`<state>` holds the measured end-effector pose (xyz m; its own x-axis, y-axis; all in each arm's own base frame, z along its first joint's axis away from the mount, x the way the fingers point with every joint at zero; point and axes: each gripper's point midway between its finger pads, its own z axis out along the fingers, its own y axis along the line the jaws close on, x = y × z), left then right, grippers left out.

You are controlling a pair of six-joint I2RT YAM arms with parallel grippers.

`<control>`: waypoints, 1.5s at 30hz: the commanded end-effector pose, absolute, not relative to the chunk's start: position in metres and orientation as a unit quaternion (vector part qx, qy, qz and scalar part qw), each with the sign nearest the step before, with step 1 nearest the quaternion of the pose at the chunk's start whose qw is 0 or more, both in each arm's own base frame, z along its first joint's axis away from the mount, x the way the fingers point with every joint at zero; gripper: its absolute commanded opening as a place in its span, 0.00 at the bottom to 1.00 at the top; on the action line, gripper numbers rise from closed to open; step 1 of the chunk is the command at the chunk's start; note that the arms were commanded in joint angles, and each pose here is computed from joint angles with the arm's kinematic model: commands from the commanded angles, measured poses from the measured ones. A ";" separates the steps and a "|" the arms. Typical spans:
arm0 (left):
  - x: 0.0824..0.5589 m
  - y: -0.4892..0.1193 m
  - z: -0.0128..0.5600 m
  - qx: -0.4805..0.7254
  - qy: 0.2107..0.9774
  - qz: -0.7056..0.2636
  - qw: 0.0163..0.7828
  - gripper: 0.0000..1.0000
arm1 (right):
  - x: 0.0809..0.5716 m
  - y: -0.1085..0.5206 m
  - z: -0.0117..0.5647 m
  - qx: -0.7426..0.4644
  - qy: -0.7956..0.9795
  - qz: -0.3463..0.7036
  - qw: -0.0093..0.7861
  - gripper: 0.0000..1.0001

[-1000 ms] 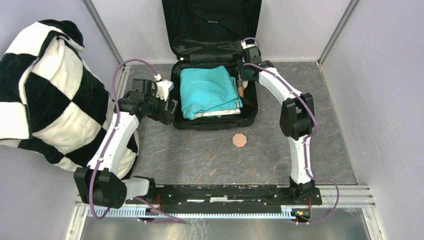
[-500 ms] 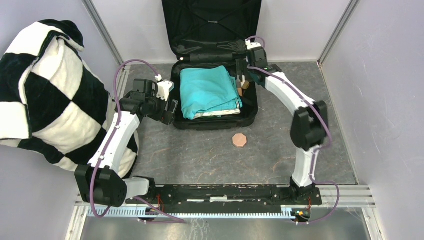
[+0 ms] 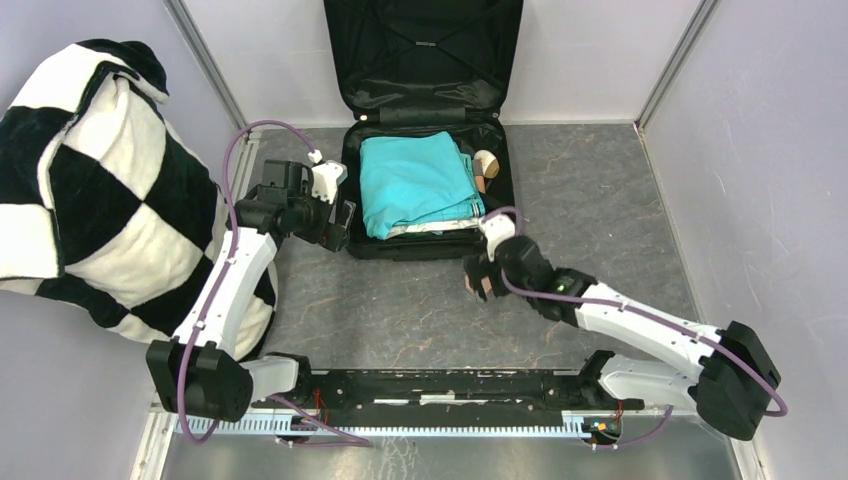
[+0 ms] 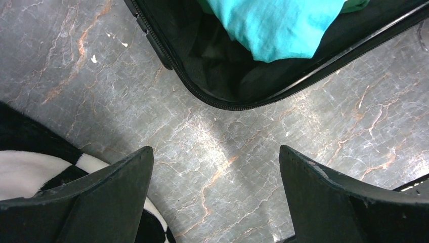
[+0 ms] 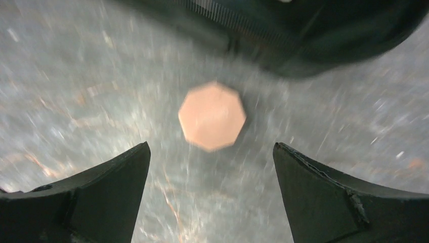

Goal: Pack the luggage

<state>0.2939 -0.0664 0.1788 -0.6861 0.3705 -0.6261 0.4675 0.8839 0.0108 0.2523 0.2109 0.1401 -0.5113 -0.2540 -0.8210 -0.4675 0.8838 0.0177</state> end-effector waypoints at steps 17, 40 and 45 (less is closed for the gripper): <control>0.293 -0.071 0.208 0.235 0.899 -0.088 0.359 1.00 | 0.252 0.220 0.049 -0.259 0.864 0.067 0.426 0.98; 0.295 -0.072 0.210 0.235 0.900 -0.091 0.356 1.00 | 0.288 0.225 0.199 -0.193 0.832 0.119 0.506 0.31; 0.296 -0.076 0.210 0.234 0.900 -0.100 0.354 1.00 | 0.349 0.187 0.254 -0.123 0.836 0.094 0.527 0.30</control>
<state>0.2890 -0.0694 0.1922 -0.6714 0.3672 -0.6437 0.4785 0.8781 0.0018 0.3162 0.2193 0.2298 -0.3924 -0.1425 -0.9087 -0.4090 0.9119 0.0337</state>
